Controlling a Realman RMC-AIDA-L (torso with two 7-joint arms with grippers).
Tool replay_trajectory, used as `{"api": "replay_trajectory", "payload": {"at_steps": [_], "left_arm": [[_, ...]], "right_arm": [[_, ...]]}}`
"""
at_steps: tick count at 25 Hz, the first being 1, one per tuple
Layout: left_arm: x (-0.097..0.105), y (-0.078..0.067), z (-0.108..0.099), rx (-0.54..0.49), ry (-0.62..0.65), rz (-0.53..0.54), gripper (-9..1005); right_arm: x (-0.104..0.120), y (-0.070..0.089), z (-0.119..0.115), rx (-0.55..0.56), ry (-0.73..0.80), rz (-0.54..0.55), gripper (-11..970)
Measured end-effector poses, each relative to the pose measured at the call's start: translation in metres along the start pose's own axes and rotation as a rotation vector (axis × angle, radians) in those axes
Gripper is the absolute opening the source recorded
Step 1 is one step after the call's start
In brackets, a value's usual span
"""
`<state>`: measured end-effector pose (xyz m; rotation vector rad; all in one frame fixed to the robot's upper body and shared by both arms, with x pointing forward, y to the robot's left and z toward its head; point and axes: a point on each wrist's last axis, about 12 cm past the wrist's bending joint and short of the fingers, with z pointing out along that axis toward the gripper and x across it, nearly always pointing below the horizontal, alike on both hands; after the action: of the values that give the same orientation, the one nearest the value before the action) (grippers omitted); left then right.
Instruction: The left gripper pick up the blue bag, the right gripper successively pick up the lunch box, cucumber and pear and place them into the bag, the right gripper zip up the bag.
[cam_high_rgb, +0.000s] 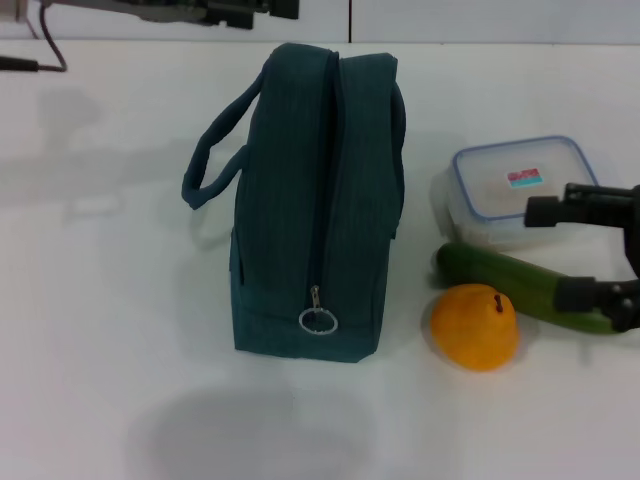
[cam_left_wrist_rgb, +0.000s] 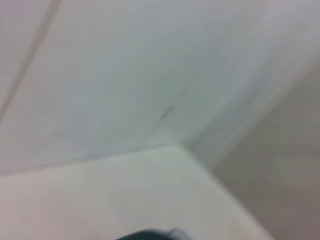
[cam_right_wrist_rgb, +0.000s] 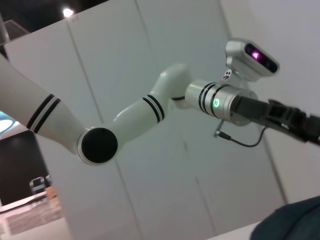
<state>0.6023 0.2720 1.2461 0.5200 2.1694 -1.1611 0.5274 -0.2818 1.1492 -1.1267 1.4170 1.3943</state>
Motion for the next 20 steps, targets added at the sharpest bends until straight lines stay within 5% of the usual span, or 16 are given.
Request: {"api": "replay_trajectory", "payload": {"at_steps": [6, 20], "left_arm": [[-0.008, -0.001, 0.011, -0.142, 0.153, -0.077, 886], [0.007, -0.004, 0.027, -0.2, 0.343, -0.124, 857]], "right_arm": [[0.004, 0.002, -0.009, 0.038, -0.013, -0.006, 875], [0.007, 0.0, -0.011, 0.068, -0.008, -0.017, 874]]}}
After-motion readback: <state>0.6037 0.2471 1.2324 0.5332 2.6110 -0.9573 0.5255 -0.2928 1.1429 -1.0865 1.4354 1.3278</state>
